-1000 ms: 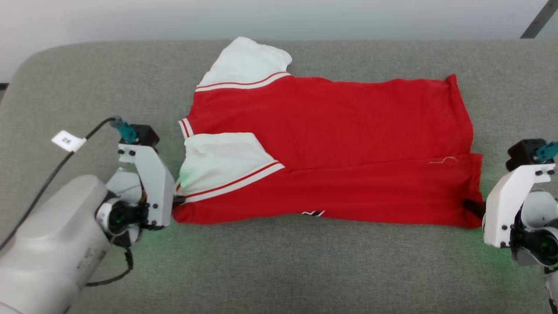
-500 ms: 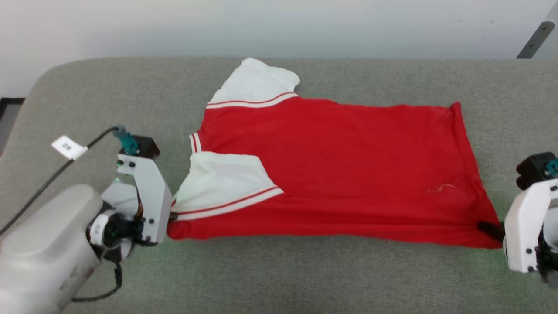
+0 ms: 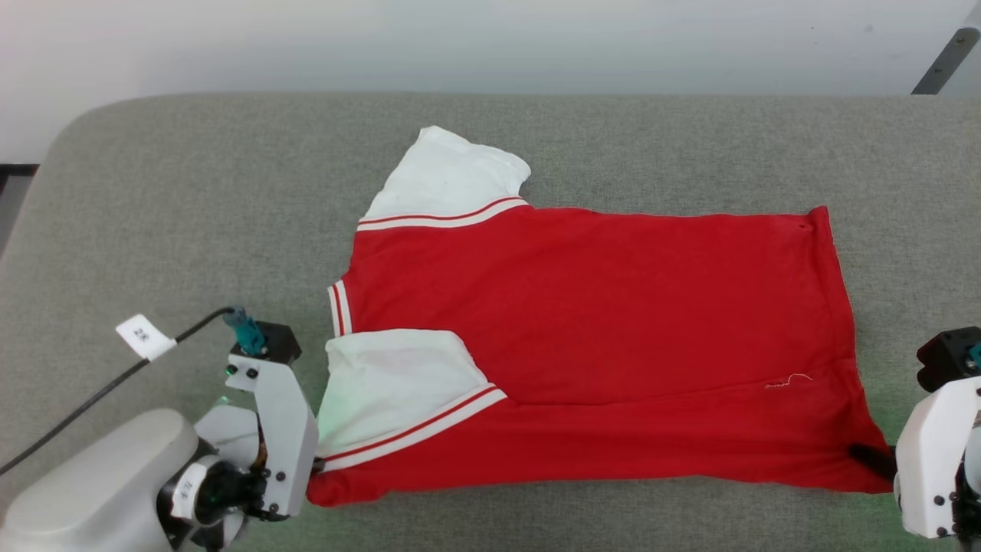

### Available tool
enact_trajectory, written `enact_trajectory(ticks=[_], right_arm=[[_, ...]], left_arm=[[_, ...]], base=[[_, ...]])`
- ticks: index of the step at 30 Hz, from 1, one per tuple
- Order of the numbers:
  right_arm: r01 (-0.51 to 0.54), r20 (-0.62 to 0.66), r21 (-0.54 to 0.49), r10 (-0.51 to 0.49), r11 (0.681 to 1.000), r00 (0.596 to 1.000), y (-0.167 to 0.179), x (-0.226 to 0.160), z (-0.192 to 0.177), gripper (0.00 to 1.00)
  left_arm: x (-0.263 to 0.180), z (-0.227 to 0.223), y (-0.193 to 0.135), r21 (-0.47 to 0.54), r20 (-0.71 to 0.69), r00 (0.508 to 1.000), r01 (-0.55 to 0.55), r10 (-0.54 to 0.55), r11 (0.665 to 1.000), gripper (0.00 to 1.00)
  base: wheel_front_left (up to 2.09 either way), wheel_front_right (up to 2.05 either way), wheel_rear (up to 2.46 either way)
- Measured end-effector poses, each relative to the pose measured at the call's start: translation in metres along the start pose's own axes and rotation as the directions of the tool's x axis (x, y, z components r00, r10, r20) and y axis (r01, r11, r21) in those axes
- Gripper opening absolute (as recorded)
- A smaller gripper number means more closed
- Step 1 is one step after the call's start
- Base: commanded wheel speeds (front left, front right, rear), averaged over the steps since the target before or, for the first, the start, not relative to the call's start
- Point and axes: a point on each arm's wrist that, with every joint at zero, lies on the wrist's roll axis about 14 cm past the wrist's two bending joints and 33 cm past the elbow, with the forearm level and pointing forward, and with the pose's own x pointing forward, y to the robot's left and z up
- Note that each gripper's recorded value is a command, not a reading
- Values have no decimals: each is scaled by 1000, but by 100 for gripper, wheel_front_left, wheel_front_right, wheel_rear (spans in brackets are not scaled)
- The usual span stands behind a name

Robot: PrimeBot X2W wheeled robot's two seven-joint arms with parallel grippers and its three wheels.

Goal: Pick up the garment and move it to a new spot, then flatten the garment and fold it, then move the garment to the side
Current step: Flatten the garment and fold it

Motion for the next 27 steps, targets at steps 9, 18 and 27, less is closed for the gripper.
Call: enact_trajectory(ticks=[9, 18, 27], right_arm=[[-11, 9, 9, 11, 1000, 1000, 7, 5, -2, 39], [-16, 88, 1, 16, 1000, 996, 10, -7, 15, 100], [23, 388, -16, -15, 1000, 921, 10, -41, 71, 100]], left_arm=[[6, 2, 1, -14, 16, 1000, -3, 3, 1000, 100], [-12, 32, 11, 6, 97, 995, -37, 36, 999, 100], [-49, 123, 13, 61, 361, 931, -77, 50, 995, 100]], base=[[0, 0, 0], [0, 0, 0], [0, 0, 0]])
